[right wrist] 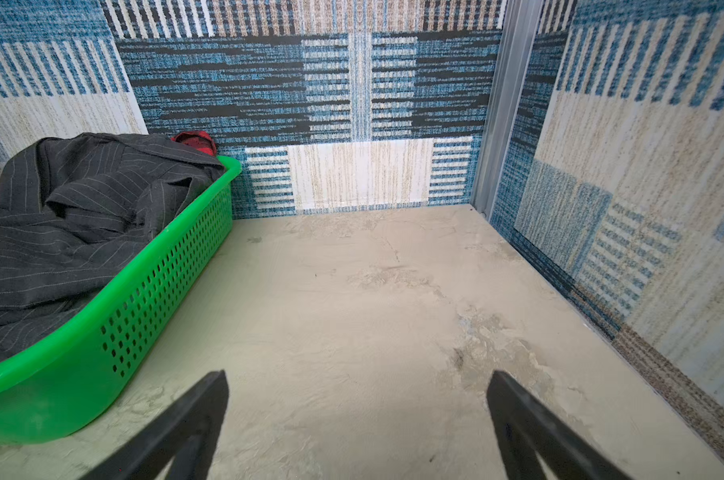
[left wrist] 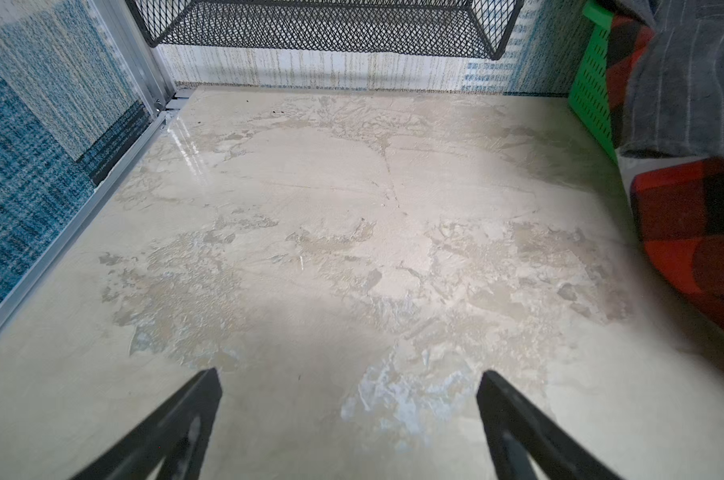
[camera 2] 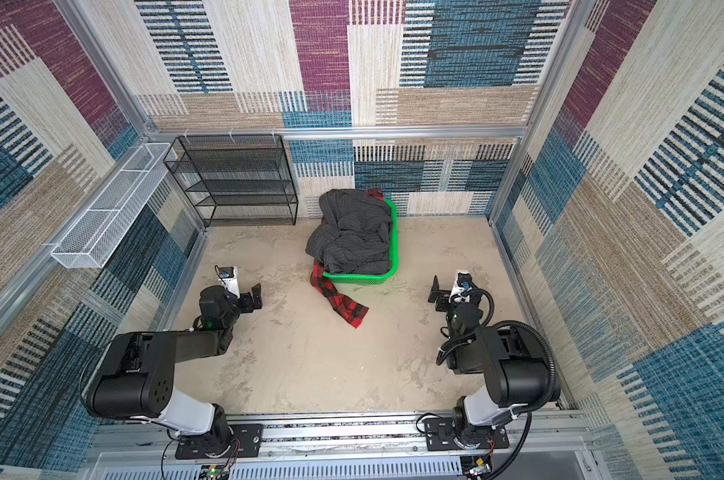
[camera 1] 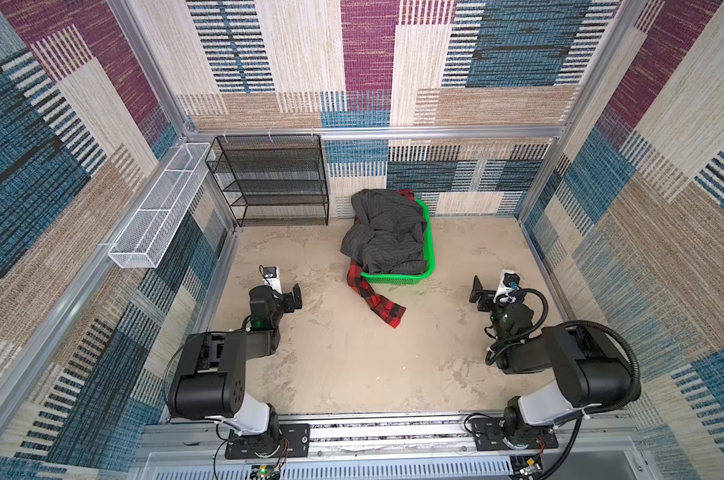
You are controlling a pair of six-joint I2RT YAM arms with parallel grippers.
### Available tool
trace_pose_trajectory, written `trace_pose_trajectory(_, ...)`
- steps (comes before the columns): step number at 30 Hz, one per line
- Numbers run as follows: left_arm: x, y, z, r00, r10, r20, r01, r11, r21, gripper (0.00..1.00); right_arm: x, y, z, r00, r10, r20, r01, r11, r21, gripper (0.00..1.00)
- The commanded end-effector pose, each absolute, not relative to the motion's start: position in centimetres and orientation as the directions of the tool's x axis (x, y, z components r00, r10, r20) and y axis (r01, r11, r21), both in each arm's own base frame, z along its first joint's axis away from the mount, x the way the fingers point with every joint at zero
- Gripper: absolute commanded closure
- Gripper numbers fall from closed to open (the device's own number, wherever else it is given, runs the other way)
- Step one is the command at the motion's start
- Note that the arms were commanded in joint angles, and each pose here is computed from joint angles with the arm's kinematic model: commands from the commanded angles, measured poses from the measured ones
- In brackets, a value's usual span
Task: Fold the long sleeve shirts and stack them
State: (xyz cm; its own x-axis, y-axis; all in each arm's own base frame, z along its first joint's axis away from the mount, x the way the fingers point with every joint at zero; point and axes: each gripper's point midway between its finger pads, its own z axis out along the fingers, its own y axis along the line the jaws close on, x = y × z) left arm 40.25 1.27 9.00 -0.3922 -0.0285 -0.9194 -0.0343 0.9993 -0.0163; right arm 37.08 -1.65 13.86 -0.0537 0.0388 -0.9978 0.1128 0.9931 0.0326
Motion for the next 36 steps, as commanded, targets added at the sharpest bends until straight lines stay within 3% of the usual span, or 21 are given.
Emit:
trace_pose_trajectory(1, 40.42, 1.19, 9.27, -0.386, -0.006, -0.923, -0.02, 1.0, 0.002, 0.0, 37.01, -1.61, 14.55, -0.025, 0.041, -0.999, 0.111, 0.993, 0.038, 0.0)
trace_pose_trajectory(36, 40.24, 0.88, 9.5, -0.375, 0.002, -0.927, 0.0, 1.0, 0.002, 0.0, 37.01, -1.59, 14.58, -0.024, 0.04, -0.999, 0.11, 0.993, 0.038, 0.0)
